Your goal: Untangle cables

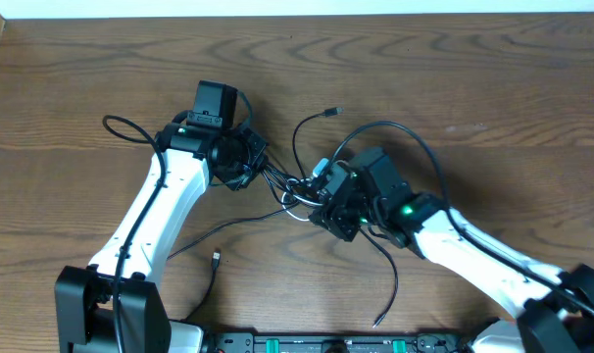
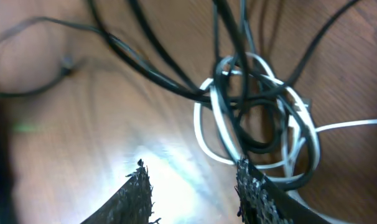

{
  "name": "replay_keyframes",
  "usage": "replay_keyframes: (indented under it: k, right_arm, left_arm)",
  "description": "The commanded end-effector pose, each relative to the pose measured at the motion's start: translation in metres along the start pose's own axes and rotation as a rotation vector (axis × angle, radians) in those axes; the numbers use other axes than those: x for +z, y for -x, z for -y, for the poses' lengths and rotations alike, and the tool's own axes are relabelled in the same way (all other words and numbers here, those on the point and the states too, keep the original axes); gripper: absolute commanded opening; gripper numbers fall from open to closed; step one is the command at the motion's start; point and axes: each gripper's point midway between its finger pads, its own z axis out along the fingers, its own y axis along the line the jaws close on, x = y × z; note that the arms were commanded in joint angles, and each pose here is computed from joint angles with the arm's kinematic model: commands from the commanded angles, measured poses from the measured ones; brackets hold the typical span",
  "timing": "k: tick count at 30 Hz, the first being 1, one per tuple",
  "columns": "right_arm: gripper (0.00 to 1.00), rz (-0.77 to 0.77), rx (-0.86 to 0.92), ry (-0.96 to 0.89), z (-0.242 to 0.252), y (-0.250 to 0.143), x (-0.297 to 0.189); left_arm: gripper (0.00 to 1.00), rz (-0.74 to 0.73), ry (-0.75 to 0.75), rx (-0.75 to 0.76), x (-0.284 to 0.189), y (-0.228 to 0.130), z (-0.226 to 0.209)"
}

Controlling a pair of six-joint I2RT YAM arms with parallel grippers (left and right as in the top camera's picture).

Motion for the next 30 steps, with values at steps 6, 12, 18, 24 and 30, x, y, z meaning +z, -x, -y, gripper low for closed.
replay_keyframes:
  k: [6,12,18,24,30]
  right_arm:
    - [0.43,-0.039,-0.047,-0.078,0.018,-0.011,0.019]
    - [0.31,-0.010,-0.119,-0.081,0.019,-0.003,0.020]
    - [0.29,-0.017,-0.116,-0.078,0.019,-0.005,0.020]
    - [0.22,-0.017,-0.116,-0.072,0.018,-0.005,0.022]
    - [0.24,-0.033,-0.108,-0.054,0.019,-0.012,0.032]
  left_arm:
    - [0.08,0.029,-0.016,0.022,-0.009,0.004,0.005]
    - [0.08,0.029,-0.016,0.022,-0.009,0.004,0.005]
    - [0.08,0.029,-0.016,0.022,-0.009,0.004,0.005]
    - [0.08,0.029,-0.015,0.022,-0.009,0.004,0.005]
    - [0.08,0.027,-0.012,0.021,-0.009,0.003,0.004]
